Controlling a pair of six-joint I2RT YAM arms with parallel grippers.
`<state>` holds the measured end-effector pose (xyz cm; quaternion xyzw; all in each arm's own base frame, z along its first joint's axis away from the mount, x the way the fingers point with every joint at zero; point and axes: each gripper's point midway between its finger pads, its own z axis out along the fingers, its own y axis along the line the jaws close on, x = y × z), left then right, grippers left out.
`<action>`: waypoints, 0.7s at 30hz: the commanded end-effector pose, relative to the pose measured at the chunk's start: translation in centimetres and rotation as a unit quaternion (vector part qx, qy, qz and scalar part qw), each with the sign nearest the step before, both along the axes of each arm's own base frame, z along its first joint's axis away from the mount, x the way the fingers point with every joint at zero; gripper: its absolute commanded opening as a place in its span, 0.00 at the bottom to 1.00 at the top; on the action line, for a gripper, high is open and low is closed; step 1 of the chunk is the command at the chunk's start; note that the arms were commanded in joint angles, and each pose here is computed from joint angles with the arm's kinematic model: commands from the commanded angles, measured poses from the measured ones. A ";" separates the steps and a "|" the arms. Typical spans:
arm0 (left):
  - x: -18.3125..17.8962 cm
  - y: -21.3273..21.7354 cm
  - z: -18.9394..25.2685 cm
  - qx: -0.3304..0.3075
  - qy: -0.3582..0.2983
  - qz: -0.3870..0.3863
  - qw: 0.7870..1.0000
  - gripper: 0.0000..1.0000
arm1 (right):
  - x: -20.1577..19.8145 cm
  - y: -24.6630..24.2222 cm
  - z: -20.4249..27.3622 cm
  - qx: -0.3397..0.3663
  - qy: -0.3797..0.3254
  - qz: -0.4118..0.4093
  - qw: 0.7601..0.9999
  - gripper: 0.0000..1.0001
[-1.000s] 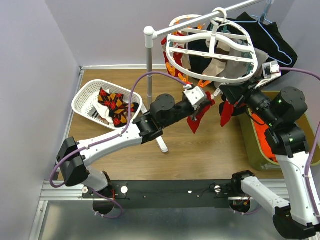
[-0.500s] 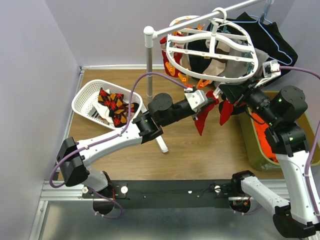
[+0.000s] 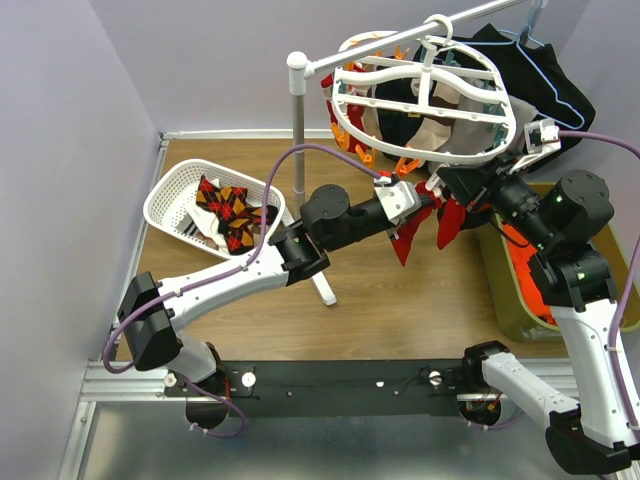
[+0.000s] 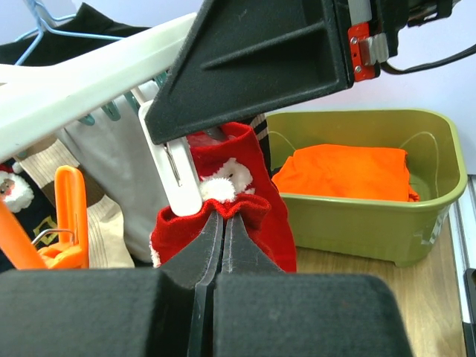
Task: Clip the socks to the hanger
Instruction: Clamp the sock onto the hanger.
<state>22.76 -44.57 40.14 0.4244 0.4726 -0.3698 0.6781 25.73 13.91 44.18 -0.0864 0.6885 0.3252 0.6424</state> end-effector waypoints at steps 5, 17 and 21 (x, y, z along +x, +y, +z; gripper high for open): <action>0.2 -0.4 1.0 -0.006 -0.019 0.006 1.000 0.00 | -0.3 0.1 1.3 0.005 -0.018 0.004 1.000 0.13; 0.0 0.2 2.5 -0.013 -0.034 0.009 0.999 0.00 | 0.3 0.1 -0.3 -0.011 -0.002 0.003 1.000 0.13; 0.1 0.3 2.7 -0.013 -0.036 0.013 0.999 0.00 | 0.3 0.0 -0.6 -0.016 0.000 0.001 1.000 0.13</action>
